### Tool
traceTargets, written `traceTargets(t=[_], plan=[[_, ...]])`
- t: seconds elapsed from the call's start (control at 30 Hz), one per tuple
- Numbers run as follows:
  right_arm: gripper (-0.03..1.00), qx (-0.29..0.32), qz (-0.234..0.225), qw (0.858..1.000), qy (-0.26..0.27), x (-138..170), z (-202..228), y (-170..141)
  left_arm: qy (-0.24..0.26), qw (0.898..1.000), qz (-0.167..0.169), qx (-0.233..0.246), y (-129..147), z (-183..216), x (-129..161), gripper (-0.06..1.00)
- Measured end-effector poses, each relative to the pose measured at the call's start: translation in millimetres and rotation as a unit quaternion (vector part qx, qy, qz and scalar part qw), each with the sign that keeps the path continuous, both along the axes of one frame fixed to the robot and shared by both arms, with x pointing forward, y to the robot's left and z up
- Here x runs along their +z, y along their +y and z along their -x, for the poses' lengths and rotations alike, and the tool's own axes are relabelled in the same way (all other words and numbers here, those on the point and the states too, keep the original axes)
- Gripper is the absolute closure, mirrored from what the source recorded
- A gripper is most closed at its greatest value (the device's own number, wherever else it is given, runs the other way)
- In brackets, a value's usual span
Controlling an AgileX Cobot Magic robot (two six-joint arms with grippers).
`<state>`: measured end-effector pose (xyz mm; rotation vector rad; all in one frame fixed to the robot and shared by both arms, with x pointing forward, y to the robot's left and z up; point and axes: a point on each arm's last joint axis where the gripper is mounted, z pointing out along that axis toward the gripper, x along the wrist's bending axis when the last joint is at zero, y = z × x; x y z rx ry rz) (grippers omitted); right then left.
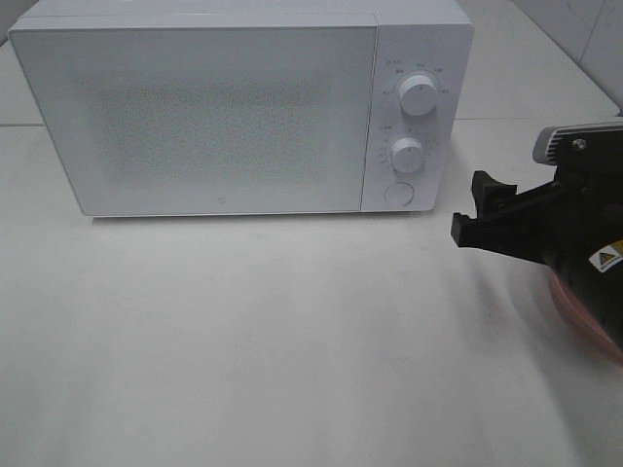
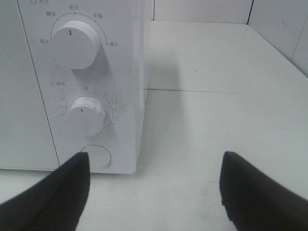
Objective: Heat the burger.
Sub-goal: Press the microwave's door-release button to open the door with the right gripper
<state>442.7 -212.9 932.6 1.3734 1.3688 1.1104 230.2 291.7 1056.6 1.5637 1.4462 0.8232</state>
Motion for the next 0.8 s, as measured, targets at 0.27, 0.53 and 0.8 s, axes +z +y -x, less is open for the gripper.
traceTargets(t=[0.27,0.53,0.8], plan=[[0.24,-0.001,0.021,1.0,0.007,-6,-6,33,0.0,1.0,0.0,0.0,0,0,0,-0.04],[0.24,0.012,0.044,0.999,0.016,-15,-11,52,0.0,1.0,0.0,0.0,0,0,0,-0.04],[0.24,0.002,0.009,1.0,0.017,-16,-11,52,0.0,1.0,0.0,0.0,0,0,0,-0.04]])
